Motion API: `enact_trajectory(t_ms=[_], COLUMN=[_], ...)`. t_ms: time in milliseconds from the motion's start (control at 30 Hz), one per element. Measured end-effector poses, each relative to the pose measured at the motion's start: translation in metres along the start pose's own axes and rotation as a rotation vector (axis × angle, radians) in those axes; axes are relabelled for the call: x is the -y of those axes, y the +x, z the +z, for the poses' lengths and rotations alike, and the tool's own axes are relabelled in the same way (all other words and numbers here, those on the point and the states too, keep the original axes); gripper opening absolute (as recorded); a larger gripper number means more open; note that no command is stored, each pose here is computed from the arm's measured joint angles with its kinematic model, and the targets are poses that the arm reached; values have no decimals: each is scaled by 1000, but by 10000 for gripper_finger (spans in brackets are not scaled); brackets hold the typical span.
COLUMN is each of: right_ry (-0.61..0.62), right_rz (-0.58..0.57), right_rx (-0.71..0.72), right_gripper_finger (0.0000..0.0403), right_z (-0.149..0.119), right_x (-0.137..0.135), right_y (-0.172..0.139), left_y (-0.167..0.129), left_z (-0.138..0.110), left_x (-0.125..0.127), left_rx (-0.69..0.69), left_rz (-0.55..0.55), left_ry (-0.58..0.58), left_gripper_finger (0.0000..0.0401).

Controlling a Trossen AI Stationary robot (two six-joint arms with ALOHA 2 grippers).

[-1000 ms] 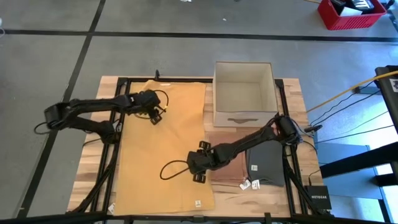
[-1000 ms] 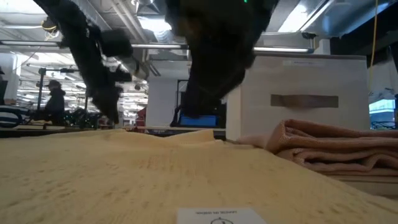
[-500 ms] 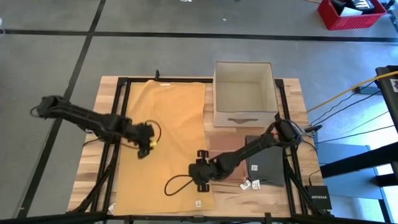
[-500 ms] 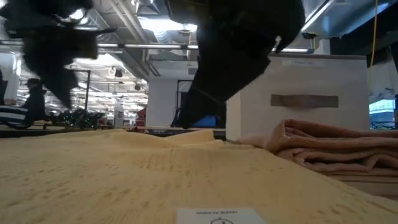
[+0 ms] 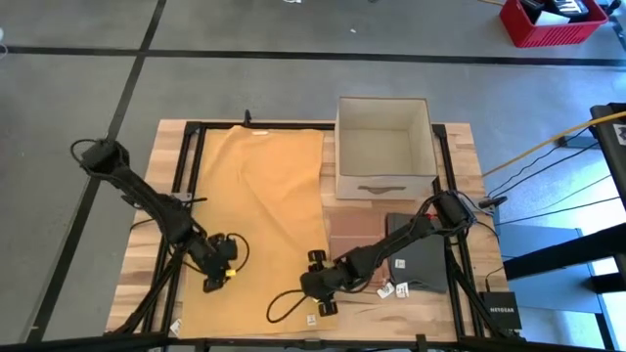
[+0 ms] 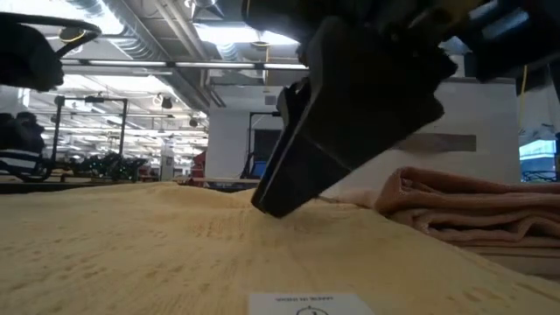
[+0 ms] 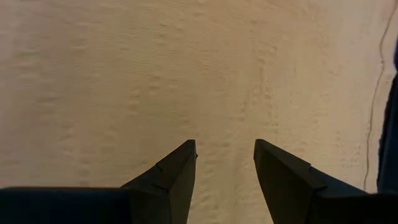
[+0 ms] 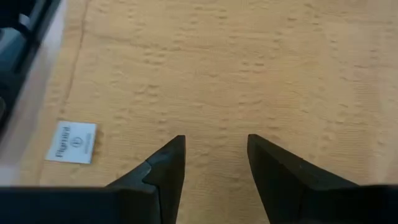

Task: Fold towel
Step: Fold the yellow towel

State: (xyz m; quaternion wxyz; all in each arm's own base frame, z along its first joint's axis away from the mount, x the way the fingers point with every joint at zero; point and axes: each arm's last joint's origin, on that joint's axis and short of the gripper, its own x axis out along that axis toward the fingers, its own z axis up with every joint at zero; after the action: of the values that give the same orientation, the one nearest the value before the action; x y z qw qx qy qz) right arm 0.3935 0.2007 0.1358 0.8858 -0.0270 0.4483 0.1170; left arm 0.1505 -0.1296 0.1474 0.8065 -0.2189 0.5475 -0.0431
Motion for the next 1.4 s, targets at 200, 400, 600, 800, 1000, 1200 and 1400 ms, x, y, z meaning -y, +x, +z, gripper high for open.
enact_trajectory(t_ms=[200, 400, 600, 800, 1000, 1200, 1400], right_ry=[3, 2, -101, -144, -193, -115, -3], right_rz=[-113, -129, -141, -91, -89, -89, -72], right_rx=[25, 86, 121, 69, 55, 43, 32], right_gripper_finger=[177, 177, 177, 177, 177, 177, 177], right_z=[1, 7, 20, 17, 7, -4, -12], right_x=[6, 8, 10, -11, -44, -68, -83], right_y=[0, 0, -4, -10, -15, -20, -24], left_y=[16, 21, 5, -20, -22, -10, 7], left_z=[6, 20, 42, 32, -11, -62, -93], left_x=[1, -5, 14, 60, 96, 120, 149], left_rx=[72, 122, 105, 22, -120, -226, -284], left_rz=[41, 65, 88, 137, 174, 138, 73], left_ry=[76, 220, 391, 433, 320, 139, 113], left_gripper_finger=[158, 195, 240, 234, 222, 214, 206])
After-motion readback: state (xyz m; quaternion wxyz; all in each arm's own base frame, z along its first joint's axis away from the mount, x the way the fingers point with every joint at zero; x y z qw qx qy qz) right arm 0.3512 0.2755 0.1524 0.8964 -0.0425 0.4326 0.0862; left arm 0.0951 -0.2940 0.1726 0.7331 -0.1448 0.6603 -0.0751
